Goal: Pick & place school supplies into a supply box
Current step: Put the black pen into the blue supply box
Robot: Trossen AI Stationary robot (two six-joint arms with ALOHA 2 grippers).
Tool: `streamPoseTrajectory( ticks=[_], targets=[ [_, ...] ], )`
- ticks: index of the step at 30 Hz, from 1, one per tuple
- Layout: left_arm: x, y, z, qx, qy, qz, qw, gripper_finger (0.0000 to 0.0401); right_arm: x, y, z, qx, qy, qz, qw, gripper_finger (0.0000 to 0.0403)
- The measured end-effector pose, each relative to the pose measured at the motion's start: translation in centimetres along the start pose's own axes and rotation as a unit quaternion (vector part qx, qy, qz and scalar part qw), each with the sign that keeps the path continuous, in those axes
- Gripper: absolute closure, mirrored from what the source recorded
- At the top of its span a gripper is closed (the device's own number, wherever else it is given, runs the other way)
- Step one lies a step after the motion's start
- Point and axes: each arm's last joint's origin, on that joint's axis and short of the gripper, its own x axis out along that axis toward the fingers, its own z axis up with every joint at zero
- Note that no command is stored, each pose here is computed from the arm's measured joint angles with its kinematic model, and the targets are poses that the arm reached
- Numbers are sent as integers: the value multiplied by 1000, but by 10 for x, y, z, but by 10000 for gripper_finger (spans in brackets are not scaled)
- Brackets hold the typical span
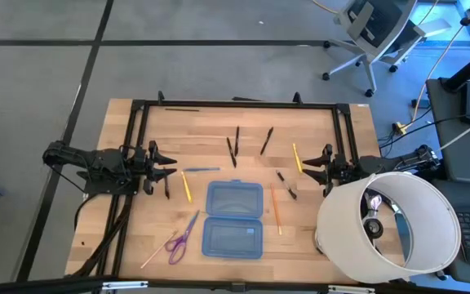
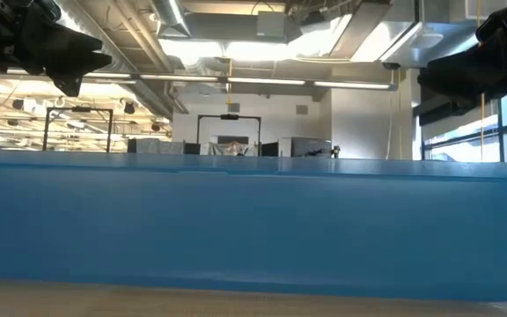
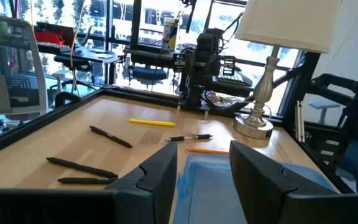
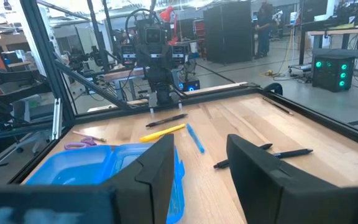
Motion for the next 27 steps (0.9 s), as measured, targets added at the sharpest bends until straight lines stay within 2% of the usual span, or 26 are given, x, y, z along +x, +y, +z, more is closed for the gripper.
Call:
streamPoseTrajectory(
  ticks=[20,27],
  targets=[
    [0,0,0,0,0,0,1000,260,0,0,-1,-1,3,-1,1000,251],
    [0,0,0,1,0,1,1000,260,0,0,-1,54,3,-1,999,251]
  ],
)
